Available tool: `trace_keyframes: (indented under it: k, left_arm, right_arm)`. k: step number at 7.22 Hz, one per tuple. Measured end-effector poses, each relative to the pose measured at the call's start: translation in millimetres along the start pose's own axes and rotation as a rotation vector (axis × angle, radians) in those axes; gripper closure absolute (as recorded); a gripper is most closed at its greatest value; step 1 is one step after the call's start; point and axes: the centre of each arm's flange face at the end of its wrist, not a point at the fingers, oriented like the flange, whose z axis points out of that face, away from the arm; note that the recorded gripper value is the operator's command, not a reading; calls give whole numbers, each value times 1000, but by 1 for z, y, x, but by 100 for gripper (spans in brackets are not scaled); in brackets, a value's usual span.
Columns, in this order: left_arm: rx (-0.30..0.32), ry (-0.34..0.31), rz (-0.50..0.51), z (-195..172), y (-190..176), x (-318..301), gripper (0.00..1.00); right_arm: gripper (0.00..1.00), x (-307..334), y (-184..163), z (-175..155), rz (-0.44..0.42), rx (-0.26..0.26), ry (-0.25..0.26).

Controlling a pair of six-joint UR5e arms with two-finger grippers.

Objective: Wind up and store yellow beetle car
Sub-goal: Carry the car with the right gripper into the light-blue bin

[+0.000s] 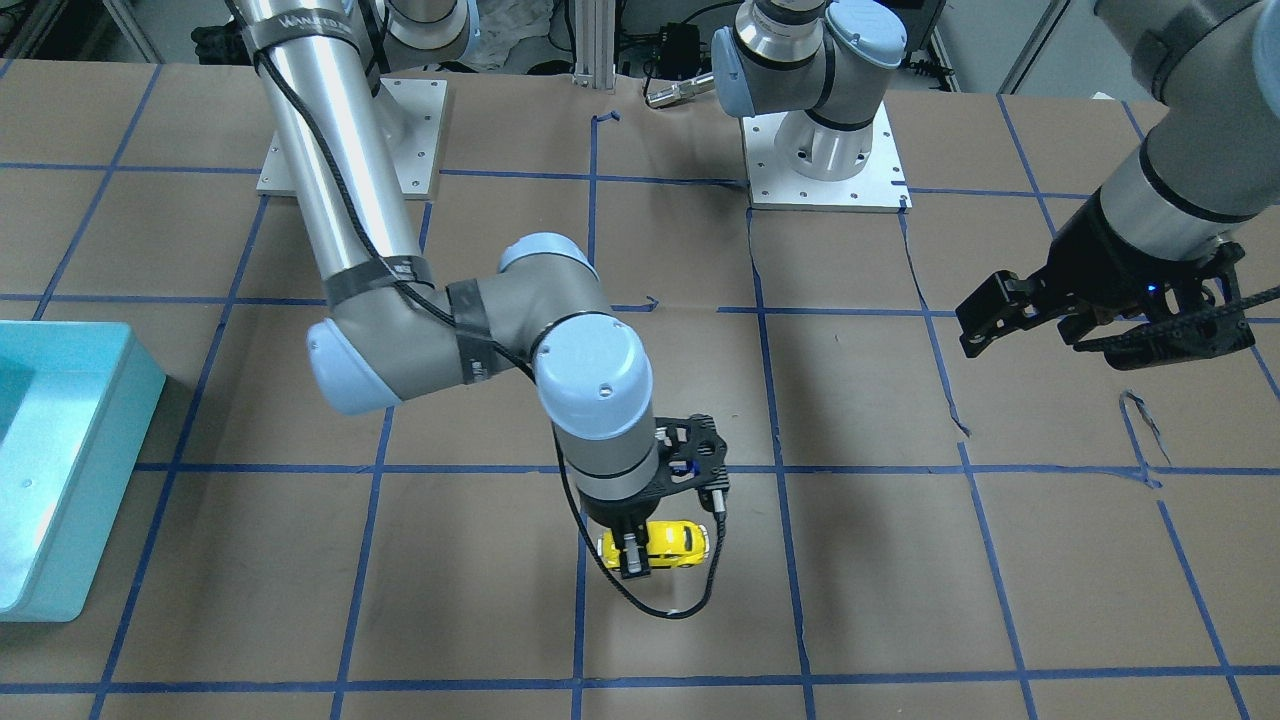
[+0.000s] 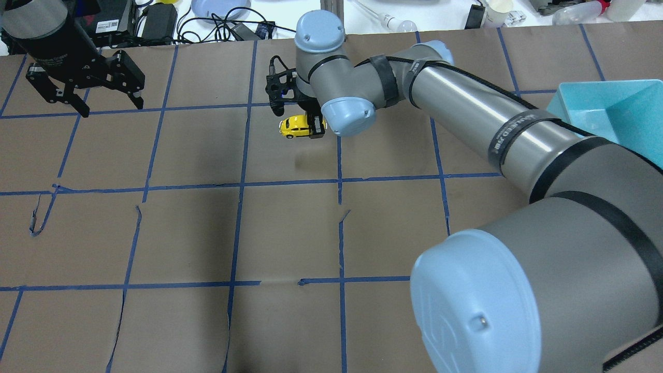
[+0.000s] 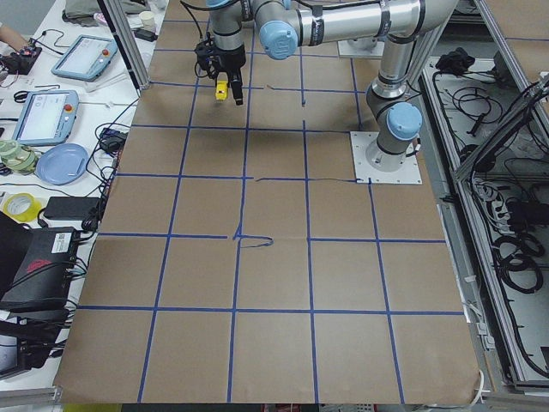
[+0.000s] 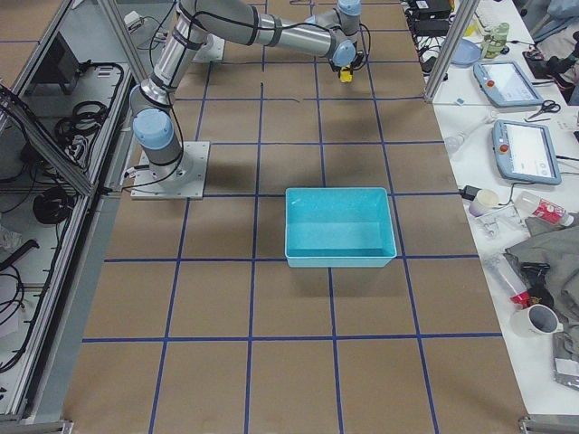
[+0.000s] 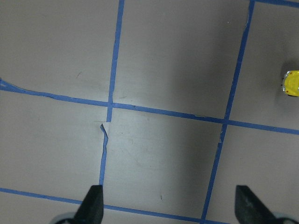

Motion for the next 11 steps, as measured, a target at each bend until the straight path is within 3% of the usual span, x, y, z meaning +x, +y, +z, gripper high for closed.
trace_keyframes:
  k: [2, 4, 7, 8, 11]
  left_arm:
    - [1, 0, 0, 0, 0, 1, 0]
    - [1, 1, 6, 0, 1, 4, 0]
    - [9, 2, 31, -5, 6, 18, 0]
    - [18, 1, 35, -10, 10, 20, 0]
    - [28, -3, 75, -16, 25, 41, 0]
  right_arm:
    - [100, -2, 104, -62, 173, -27, 1]
    - [100, -19, 218, -103, 332, -55, 18]
    - [100, -53, 399, -139, 448, -117, 25]
    - [100, -70, 453, -142, 455, -128, 14]
    - [100, -128, 579, -131, 338, -173, -38]
